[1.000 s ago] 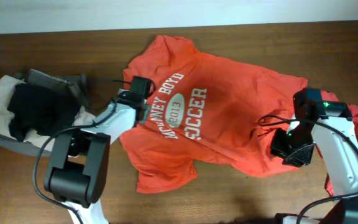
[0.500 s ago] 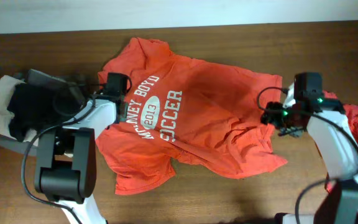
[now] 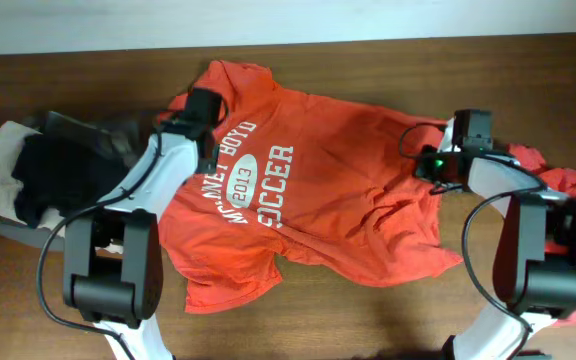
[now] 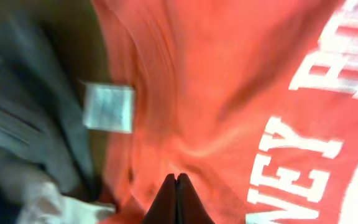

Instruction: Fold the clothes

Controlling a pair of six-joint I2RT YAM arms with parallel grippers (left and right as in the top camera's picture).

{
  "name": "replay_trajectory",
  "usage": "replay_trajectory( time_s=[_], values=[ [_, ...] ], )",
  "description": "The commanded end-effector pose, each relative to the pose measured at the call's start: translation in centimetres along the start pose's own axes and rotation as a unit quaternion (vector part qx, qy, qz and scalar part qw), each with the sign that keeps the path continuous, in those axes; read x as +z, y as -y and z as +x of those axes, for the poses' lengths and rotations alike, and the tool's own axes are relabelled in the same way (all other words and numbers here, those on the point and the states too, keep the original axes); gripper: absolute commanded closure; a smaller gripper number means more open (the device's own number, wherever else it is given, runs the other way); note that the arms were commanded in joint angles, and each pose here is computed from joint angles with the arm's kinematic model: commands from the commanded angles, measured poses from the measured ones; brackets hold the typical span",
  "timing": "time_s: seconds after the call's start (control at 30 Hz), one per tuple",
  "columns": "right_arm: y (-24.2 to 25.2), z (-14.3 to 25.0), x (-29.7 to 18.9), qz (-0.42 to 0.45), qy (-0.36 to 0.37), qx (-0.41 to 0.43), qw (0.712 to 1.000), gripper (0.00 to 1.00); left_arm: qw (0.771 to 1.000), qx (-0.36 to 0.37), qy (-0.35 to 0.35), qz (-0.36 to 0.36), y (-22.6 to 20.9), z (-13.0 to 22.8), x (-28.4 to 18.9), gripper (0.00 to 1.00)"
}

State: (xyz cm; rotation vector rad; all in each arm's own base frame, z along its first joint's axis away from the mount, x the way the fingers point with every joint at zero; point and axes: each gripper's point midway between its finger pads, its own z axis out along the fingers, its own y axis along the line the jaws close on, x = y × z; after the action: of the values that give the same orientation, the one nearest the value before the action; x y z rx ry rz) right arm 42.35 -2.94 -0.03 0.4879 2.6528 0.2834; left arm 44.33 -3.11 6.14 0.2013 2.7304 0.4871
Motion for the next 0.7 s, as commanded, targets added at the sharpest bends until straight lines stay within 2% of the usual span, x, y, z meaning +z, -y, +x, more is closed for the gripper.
replay_trajectory(
  time_s=[0.0,0.2,0.33,0.5,0.67],
  values=[
    [2.5,2.7,4.1,0.044,-0.033,0.009,0.998,0.96,0.999,-0.017,0.024,0.019,-0.2,-2.4,-1.9,1.00],
    [3.7,0.7,8.4,0.050,0.001,0.005,0.999,0.96,0.997,-0.024,0.047,0.056,0.8,-4.0,-2.8,1.00],
    [4.6,-3.0,9.7,0.069,0.018,0.011,0.997,0.96,0.997,-0.024,0.047,0.059,0.9,-4.0,-2.8,1.00],
    [5.0,-8.9,7.0,0.082,0.028,-0.005,0.996,0.96,0.997,-0.026,0.045,0.060,0.9,-3.9,-2.8,1.00],
    [2.8,-10.6,1.3,0.052,-0.049,-0.025,0.997,0.91,0.997,-0.030,0.045,0.063,1.0,-3.9,-2.8,0.94]
  ],
)
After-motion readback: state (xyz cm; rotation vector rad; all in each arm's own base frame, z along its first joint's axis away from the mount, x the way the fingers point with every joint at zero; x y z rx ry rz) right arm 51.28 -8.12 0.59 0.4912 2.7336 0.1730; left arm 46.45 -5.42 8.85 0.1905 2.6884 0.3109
